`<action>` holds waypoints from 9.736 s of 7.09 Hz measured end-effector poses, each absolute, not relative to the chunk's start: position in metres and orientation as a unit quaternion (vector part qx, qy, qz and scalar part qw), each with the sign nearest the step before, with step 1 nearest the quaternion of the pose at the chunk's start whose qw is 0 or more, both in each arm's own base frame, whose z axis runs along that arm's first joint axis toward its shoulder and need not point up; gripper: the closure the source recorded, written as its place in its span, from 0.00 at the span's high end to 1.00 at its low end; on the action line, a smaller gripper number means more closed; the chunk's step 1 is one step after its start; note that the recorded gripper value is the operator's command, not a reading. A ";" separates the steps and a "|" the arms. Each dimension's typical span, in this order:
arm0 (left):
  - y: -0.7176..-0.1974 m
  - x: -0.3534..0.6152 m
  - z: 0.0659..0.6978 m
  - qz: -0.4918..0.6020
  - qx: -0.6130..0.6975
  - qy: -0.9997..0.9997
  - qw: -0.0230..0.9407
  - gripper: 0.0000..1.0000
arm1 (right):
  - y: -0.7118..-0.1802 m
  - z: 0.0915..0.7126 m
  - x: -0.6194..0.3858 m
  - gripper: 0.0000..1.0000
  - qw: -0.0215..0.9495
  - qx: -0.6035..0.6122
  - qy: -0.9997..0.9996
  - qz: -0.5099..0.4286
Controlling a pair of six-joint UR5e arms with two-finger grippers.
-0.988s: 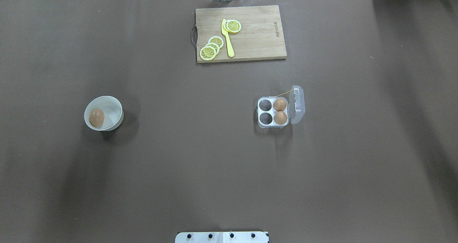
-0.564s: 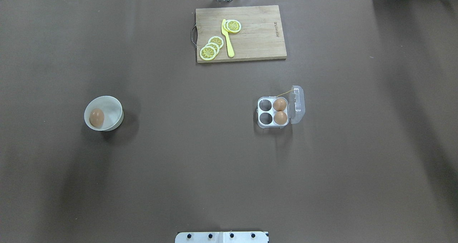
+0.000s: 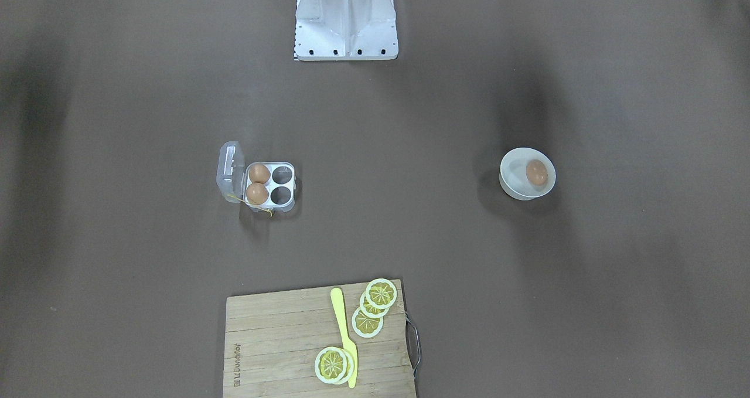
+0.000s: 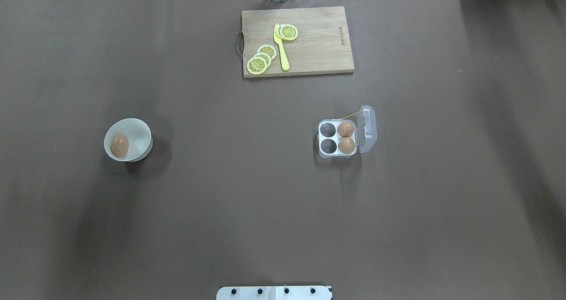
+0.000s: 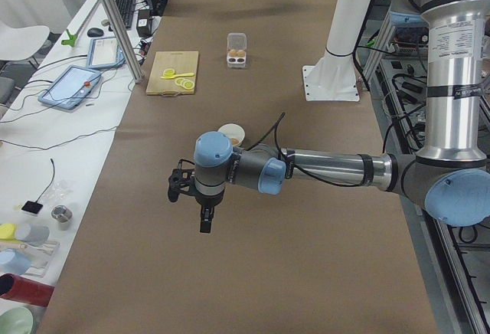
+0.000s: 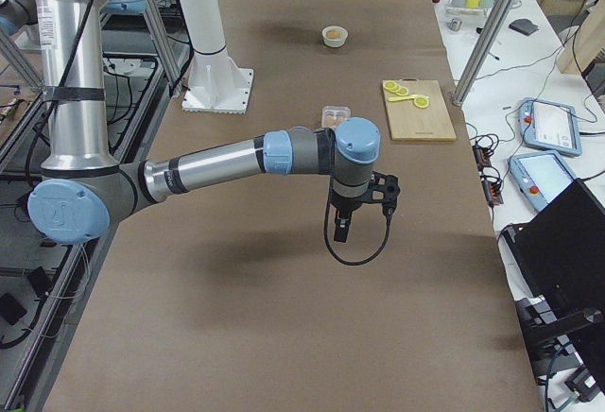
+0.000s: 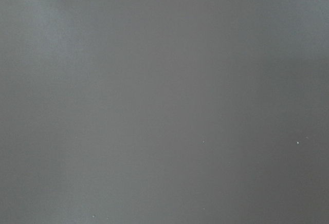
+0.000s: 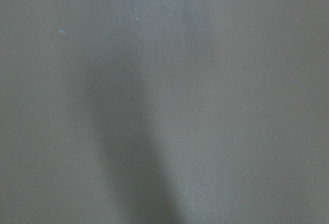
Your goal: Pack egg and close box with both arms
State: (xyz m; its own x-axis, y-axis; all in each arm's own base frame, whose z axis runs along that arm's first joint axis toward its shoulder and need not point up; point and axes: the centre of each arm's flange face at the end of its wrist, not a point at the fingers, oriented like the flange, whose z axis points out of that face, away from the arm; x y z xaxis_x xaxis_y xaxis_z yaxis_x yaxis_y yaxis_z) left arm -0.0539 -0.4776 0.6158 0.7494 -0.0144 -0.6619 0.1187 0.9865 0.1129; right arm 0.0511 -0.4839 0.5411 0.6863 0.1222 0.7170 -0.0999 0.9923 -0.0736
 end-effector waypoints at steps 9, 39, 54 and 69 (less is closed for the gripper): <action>-0.510 -0.045 0.582 -0.043 0.101 0.364 0.925 0.97 | -0.484 0.538 0.051 1.00 0.918 -0.014 -0.392 0.063; -0.466 0.382 0.431 -0.050 0.037 0.358 0.932 0.80 | -0.482 0.540 0.048 1.00 0.913 -0.017 -0.402 0.061; -0.460 0.399 0.431 -0.037 0.033 0.361 0.931 0.63 | -0.483 0.539 0.048 1.00 0.914 -0.017 -0.402 0.061; -0.478 0.365 0.258 -0.125 0.123 0.472 0.864 0.00 | -0.483 0.536 0.047 1.00 0.910 -0.017 -0.409 0.060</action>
